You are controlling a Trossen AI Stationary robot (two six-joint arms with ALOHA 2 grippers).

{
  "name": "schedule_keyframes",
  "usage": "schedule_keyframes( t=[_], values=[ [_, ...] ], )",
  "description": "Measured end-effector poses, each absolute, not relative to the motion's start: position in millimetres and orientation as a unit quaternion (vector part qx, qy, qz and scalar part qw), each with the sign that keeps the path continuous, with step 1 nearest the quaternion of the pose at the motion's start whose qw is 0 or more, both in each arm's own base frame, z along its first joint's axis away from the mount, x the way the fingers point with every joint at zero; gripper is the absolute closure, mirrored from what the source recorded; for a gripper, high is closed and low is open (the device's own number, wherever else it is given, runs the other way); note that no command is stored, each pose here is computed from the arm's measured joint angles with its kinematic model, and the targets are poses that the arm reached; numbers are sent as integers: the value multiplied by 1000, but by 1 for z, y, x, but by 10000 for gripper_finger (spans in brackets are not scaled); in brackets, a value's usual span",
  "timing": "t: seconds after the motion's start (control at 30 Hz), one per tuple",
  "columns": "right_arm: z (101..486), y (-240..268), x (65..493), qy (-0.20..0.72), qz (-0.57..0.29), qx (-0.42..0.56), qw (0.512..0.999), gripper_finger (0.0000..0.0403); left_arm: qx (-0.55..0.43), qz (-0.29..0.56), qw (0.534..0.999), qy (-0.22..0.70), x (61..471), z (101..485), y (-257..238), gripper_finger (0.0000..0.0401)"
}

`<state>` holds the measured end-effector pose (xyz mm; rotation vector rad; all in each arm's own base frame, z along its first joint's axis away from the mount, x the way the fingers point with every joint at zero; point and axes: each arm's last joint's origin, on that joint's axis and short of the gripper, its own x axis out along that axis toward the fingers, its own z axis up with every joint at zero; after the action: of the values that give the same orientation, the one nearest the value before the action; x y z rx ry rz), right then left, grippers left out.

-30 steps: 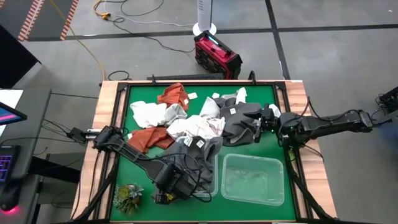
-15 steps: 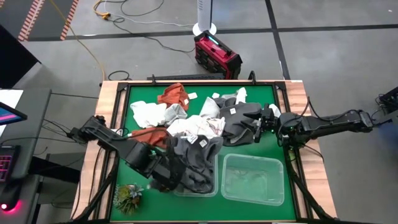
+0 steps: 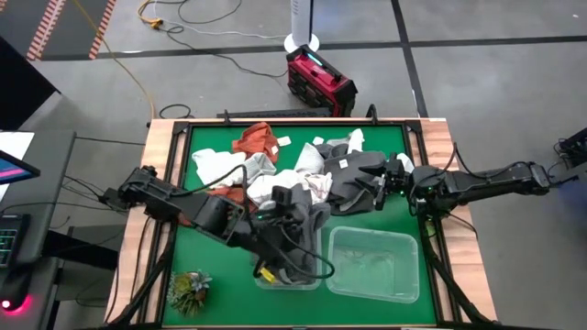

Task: Sort towels by color in basket
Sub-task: Put the left dark grey towel into the left transparent bin

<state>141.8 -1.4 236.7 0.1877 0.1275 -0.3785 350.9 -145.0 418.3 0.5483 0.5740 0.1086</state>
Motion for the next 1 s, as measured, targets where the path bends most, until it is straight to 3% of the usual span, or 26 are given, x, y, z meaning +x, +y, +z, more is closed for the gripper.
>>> schedule_keyframes(
  t=[0.37,0.6,1.0],
  values=[
    [237,-1,142,64,-187,90,976,184,231,-54,960,150,381,441,-111,401],
    [237,-1,142,64,-187,89,976,184,192,-87,965,157,389,435,-92,401],
    [237,0,142,64,-184,89,977,184,239,-162,953,87,395,427,-112,401]
  ],
)
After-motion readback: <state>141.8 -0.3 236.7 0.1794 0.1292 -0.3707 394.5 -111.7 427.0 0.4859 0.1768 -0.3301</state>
